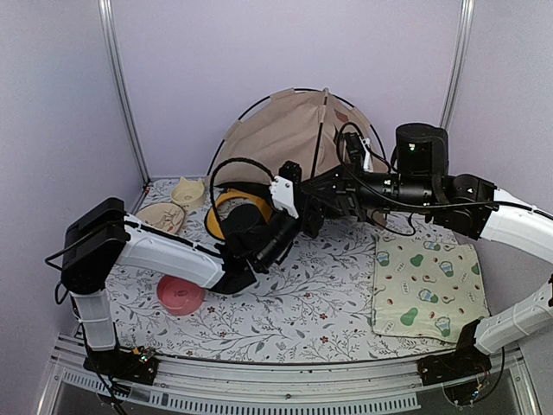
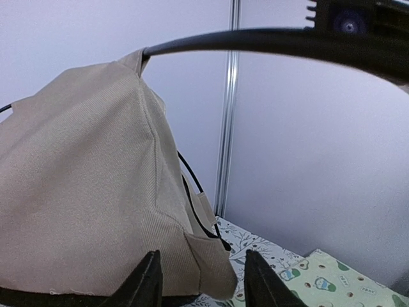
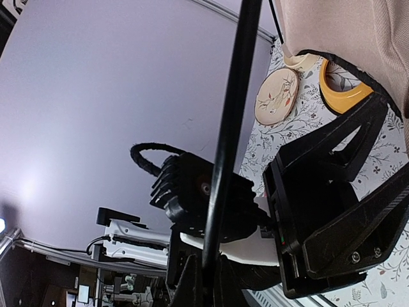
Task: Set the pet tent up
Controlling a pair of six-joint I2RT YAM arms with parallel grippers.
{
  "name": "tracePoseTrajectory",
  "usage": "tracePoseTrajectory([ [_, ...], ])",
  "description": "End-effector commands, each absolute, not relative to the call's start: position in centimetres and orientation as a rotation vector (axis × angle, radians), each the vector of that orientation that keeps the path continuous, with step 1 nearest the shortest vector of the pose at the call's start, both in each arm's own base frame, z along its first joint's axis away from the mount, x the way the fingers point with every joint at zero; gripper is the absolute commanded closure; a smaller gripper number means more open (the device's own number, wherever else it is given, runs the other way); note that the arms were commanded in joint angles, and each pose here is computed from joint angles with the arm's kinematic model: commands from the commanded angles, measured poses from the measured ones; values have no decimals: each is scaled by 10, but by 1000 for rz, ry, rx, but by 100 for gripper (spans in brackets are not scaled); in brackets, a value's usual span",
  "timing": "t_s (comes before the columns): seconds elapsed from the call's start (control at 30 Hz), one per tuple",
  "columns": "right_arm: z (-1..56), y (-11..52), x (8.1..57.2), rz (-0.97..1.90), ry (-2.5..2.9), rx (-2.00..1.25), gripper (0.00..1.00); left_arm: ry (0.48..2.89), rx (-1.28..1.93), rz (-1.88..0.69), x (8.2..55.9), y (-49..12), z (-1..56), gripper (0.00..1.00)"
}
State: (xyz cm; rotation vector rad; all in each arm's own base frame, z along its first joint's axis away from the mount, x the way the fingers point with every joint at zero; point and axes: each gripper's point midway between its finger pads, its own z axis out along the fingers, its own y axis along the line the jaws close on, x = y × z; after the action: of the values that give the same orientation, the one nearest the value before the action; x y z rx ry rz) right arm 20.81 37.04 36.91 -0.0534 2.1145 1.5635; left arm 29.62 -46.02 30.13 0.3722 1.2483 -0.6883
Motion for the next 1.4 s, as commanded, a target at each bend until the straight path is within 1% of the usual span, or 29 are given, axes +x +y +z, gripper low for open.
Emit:
tracePoseTrajectory([
  [0.0, 392, 375, 207, 1633, 2014, -100, 100, 1297, 370, -672, 302, -465, 286, 57],
  [0.13, 392, 376, 207, 1642, 2011, -107, 100, 1320, 363, -669, 307, -465, 278, 57],
  [0.33, 390, 380, 206, 1650, 2016, -119, 100, 1329, 342, -682, 313, -465, 284, 57],
  [0.47, 390, 378, 205, 1650, 2014, -120, 100, 1333, 327, -686, 317, -464, 286, 62],
  [0.53, 390, 377, 205, 1647, 2012, -118, 100, 1334, 324, -688, 317, -463, 286, 68],
  [0.57, 390, 377, 206, 1643, 2012, -115, 100, 1339, 326, -685, 318, -463, 284, 73],
  [0.6, 389, 376, 206, 1642, 2012, -114, 100, 1340, 328, -683, 318, -463, 283, 81],
  [0.63, 389, 376, 206, 1641, 2011, -113, 100, 1341, 331, -680, 318, -462, 281, 85],
  [0.7, 389, 374, 206, 1634, 2008, -108, 100, 1347, 340, -675, 317, -461, 276, 96],
  [0.73, 388, 374, 207, 1625, 2009, -105, 100, 1346, 342, -674, 316, -459, 275, 99],
  [0.97, 380, 357, 226, 1443, 1975, -57, 100, 1341, 391, -649, 294, -438, 267, 100],
  [1.17, 365, 350, 247, 1273, 1911, -72, 100, 1379, 466, -625, 265, -419, 242, 100],
  [1.37, 362, 353, 257, 1262, 1806, -75, 100, 1407, 574, -562, 232, -415, 216, 100],
])
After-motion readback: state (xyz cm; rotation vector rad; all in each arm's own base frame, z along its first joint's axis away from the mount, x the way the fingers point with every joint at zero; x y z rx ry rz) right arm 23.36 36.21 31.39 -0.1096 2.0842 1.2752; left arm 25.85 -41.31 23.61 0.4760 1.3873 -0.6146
